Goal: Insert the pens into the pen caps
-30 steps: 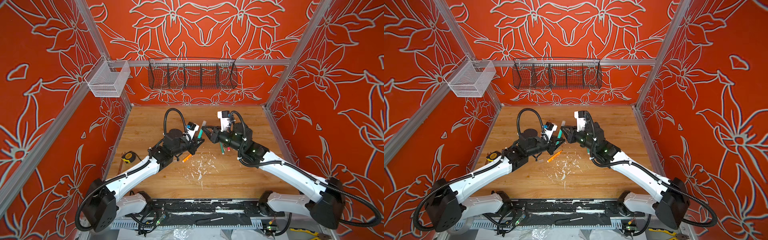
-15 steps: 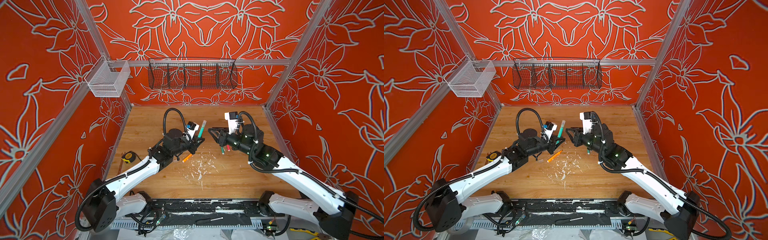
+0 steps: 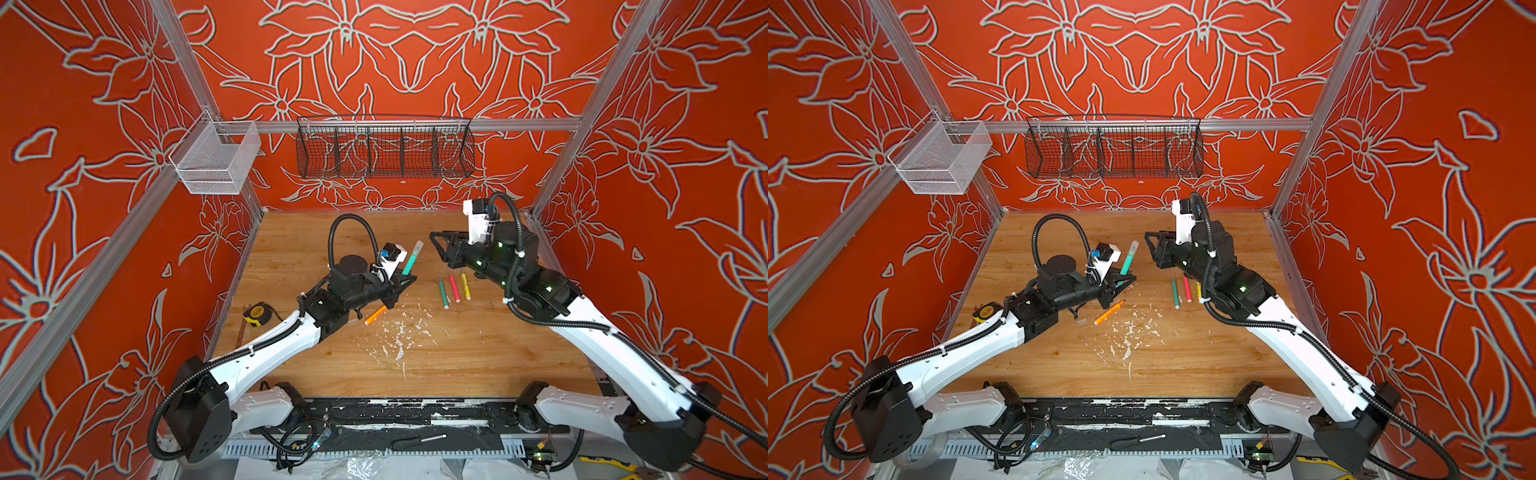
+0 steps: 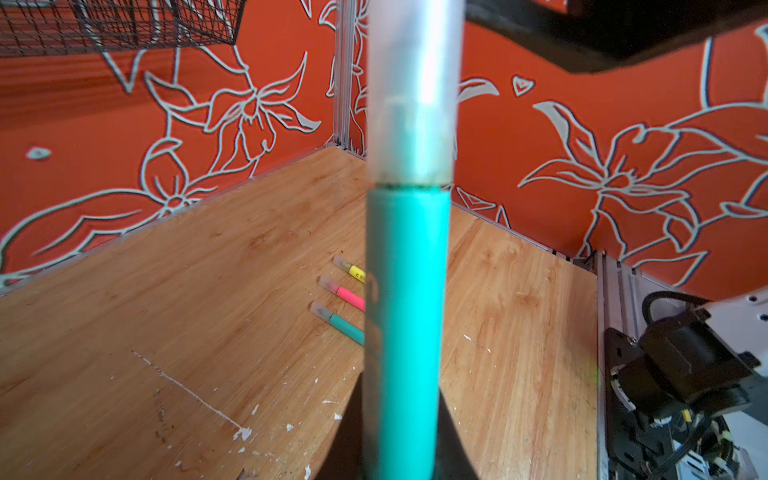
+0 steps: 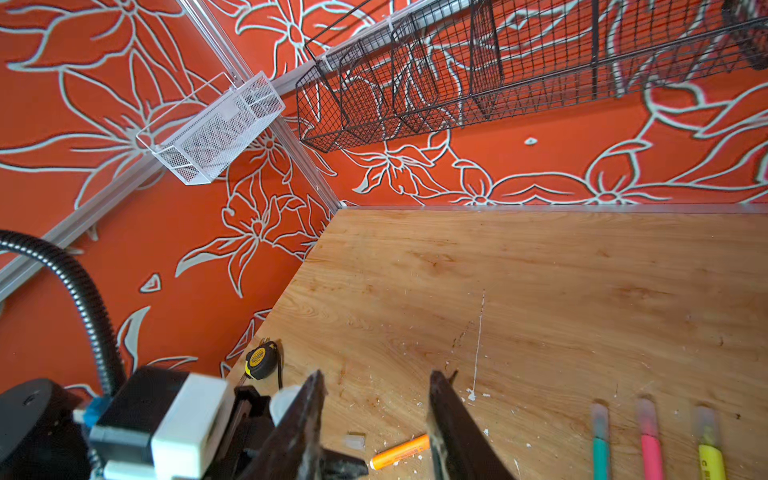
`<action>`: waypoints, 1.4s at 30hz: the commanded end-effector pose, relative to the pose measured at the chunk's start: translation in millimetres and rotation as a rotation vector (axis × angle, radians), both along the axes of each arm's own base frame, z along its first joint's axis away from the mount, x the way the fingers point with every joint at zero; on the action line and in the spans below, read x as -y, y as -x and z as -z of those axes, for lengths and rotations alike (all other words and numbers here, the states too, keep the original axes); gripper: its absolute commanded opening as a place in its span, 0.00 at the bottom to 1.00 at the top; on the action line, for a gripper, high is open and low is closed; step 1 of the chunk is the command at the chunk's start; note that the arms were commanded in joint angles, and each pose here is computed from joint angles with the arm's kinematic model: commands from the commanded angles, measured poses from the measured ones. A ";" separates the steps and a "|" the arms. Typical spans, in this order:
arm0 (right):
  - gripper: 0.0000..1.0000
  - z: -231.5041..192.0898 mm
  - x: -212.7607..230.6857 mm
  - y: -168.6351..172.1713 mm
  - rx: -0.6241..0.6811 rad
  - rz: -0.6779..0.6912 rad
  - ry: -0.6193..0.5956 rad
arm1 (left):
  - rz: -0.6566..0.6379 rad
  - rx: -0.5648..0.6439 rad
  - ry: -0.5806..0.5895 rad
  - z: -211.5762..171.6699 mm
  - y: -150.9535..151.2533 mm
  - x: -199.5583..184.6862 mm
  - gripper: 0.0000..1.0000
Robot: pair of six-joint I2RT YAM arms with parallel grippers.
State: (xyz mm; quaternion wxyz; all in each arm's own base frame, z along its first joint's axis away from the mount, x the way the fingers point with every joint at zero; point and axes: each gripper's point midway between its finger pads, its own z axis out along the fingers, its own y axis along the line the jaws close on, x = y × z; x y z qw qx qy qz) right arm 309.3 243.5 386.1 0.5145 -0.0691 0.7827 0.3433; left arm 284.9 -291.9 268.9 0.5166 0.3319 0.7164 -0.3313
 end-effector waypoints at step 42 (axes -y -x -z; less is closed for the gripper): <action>0.36 17.6 -31.5 10.2 -0.121 -0.162 -0.137 | 0.025 -0.017 0.002 -3.7 5.1 6.6 0.00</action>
